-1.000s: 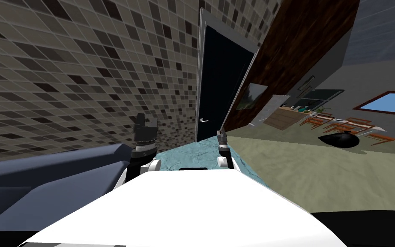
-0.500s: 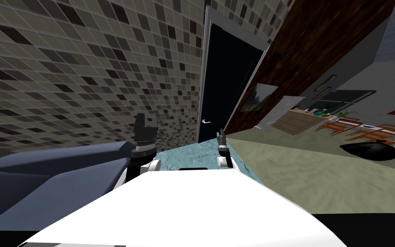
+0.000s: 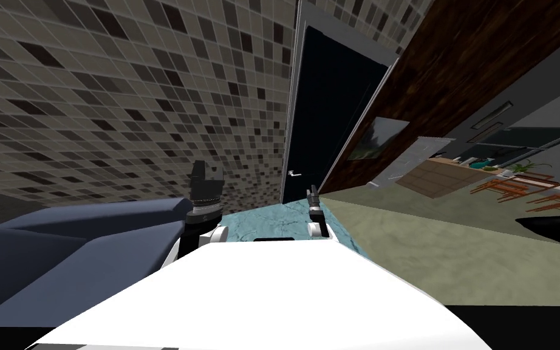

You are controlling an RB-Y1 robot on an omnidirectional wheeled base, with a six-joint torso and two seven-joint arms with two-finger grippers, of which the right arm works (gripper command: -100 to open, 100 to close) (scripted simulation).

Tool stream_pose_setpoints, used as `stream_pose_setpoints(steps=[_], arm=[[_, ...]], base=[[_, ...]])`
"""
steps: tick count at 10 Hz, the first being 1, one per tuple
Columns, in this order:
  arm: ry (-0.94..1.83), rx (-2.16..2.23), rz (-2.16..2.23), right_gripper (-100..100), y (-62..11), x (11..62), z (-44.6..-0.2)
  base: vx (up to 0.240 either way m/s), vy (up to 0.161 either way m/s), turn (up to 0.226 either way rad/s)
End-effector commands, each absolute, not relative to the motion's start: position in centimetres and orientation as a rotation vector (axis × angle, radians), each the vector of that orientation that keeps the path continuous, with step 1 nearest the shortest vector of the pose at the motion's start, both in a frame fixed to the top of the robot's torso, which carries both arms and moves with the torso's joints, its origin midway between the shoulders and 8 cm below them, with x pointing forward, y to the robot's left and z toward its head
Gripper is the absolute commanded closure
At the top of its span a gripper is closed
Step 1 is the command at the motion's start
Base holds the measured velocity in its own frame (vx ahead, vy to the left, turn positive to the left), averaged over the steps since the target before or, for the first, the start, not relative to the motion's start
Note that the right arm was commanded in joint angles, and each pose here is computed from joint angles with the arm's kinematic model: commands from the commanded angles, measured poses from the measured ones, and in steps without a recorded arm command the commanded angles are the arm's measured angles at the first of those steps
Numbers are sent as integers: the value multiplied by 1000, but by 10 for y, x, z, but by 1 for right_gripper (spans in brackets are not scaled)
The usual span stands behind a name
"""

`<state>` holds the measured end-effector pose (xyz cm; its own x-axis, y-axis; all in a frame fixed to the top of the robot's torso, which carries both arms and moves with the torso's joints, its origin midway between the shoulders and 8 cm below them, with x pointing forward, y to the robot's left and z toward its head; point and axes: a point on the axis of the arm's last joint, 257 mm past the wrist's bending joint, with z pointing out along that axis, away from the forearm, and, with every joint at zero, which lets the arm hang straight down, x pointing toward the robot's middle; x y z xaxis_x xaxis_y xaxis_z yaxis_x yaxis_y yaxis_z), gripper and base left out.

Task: Pull the door open

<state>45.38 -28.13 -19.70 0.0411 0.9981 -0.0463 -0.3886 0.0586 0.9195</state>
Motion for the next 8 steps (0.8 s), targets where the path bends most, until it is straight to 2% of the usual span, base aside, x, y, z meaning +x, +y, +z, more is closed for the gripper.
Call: stream_pose_setpoints(steps=[1,2,4,6,8], arm=[[923,907,1305,-100,-286,457,-209],[932,922,1299,-100,-288,459,-217],[948,948,1287,-100,-292,460,-232],[965,980,1273,-100,-298,463,-249],[975,998,1264,-100,-301,464,-259]], base=[[60,-40,189],[80,-70,188],[47,-47,60],[69,-59,189],[44,-41,69]])
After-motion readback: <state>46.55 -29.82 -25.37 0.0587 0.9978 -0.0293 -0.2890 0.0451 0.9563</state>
